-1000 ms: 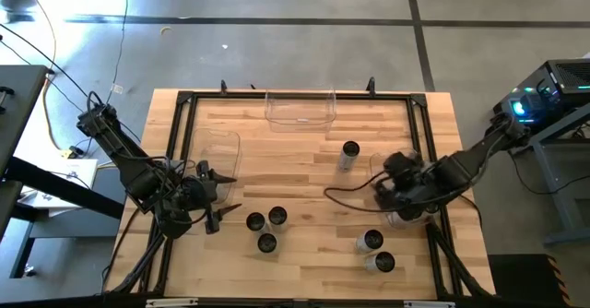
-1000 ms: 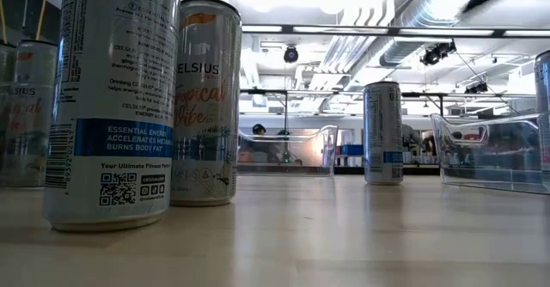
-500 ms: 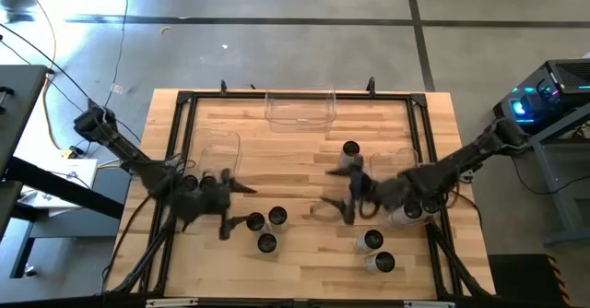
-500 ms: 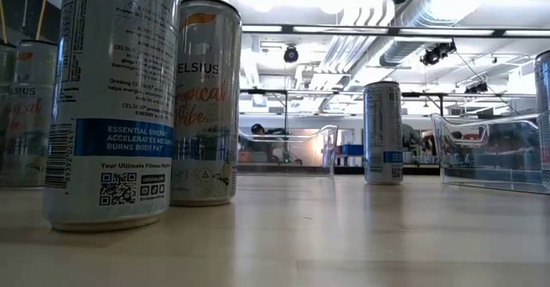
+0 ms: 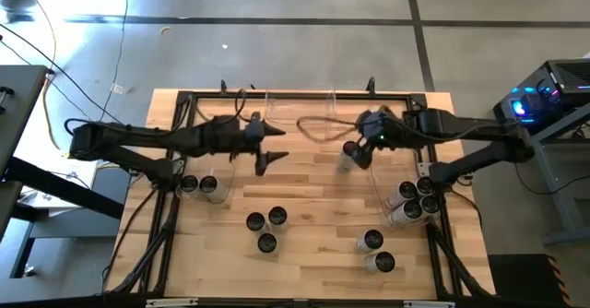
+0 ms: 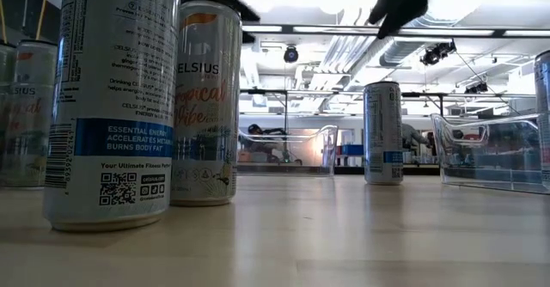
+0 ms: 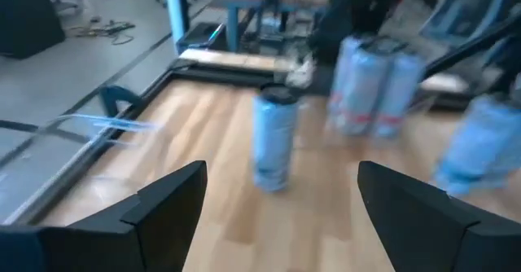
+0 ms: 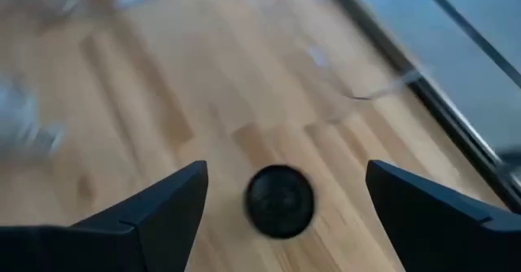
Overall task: Sort soda cans
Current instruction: Put the white-blue soda can into the middle transparent bin
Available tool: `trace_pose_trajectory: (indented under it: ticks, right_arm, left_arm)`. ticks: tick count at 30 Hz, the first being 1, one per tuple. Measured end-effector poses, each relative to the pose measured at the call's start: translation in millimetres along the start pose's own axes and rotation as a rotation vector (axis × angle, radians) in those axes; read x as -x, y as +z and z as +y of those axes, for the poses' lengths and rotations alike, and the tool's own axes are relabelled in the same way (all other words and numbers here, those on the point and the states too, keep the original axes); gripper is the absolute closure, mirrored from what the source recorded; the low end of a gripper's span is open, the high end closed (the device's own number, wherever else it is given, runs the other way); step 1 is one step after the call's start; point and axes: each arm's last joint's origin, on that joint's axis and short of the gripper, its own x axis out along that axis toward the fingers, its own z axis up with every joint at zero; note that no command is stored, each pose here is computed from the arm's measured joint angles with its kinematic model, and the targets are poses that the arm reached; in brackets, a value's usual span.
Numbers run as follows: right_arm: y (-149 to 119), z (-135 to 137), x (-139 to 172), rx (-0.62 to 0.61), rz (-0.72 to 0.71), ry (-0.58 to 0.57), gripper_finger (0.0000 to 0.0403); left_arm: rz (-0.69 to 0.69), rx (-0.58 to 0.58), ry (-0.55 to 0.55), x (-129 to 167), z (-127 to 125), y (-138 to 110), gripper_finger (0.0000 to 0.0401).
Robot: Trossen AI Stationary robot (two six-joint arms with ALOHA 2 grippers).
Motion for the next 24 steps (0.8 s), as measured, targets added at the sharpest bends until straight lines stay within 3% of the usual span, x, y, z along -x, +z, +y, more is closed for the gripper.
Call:
trace_pose_trajectory:
  ticks: [4, 6, 11, 16, 24]
  right_arm:
    - [-15.4, 7.3, -20.3, 0.221, 0.064, 0.157, 0.0073]
    - [-21.3, 5.6, -31.1, 0.253, 0.069, 0.13, 0.0073]
    - [-29.5, -10.3, -48.4, 0.203, 0.087, -0.046, 0.0073]
    - [-34.8, -14.4, -69.4, 0.111, 0.068, 0.108, 0.0073]
    - [-46.3, -15.6, -87.5, 0.099, 0.11, 0.027, 0.0073]
  left_arm:
    - [0.057, -0.069, 0.054, -9.9, 12.6, -9.7, 0.0087]
    - [0.073, -0.096, 0.047, -11.3, 11.1, -11.9, 0.0087]
    - [0.077, -0.09, 0.037, -10.6, 0.1, -12.3, 0.0087]
    - [0.072, -0.107, 0.059, -9.4, -14.2, -15.5, 0.0087]
    - [0.043, -0.098, 0.106, -4.6, -41.3, -31.7, 0.0087]
